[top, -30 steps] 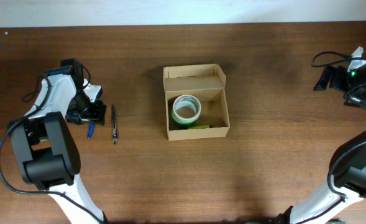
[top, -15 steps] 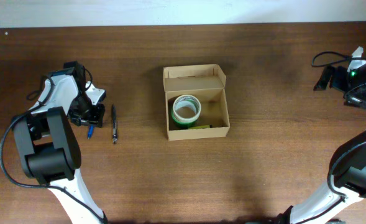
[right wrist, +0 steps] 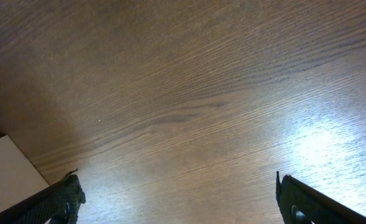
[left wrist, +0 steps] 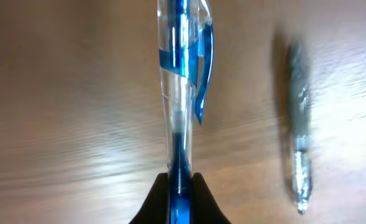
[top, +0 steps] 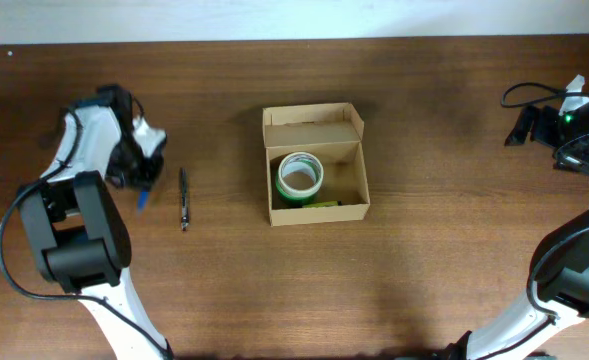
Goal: Pack container
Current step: 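Return the left gripper to the blue pen and grasp it, then carry the blue pen with the left gripper and drop it into the box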
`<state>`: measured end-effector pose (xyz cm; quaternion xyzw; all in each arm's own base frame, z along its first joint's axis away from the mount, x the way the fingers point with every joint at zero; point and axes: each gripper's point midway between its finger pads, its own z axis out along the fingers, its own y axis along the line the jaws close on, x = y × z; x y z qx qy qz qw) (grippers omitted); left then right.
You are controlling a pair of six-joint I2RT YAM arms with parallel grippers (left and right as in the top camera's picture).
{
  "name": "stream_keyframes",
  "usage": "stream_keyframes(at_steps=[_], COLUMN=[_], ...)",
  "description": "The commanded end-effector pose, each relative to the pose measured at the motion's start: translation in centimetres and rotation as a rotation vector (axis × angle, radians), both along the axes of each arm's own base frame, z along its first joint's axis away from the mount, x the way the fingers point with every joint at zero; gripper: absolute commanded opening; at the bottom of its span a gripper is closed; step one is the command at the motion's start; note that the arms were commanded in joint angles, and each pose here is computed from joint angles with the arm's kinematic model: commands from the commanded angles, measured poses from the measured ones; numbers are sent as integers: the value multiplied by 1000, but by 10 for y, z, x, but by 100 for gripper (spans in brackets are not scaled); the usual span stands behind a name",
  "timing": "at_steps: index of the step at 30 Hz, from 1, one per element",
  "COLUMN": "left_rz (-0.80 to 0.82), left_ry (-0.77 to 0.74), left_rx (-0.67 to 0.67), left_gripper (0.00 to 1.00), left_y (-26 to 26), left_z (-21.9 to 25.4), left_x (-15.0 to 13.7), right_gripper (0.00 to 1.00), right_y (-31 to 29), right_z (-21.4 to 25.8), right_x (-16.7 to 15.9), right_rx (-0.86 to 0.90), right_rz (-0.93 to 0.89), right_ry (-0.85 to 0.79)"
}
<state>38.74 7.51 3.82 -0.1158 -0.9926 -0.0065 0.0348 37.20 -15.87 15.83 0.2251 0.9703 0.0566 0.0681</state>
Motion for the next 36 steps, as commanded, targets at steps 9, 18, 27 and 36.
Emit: stream_keyframes(at_steps=[9, 18, 27, 36], left_rz=[-480, -988, -1175, -1170], left_ry=[-458, -363, -203, 1], left_rx=[-205, -111, -111, -155], left_gripper=[1, 2, 1, 2], left_y=[-122, -270, -342, -356], left_z=[216, 202, 142, 84], left_x=[50, -1, -31, -51], right_gripper=[99, 99, 99, 99], right_y=[4, 4, 4, 4], right_z=[1, 1, 1, 1], right_x=[2, 2, 2, 2], right_rx=[11, 11, 11, 11], right_rz=[-2, -2, -2, -2], right_ry=[-7, -7, -7, -7])
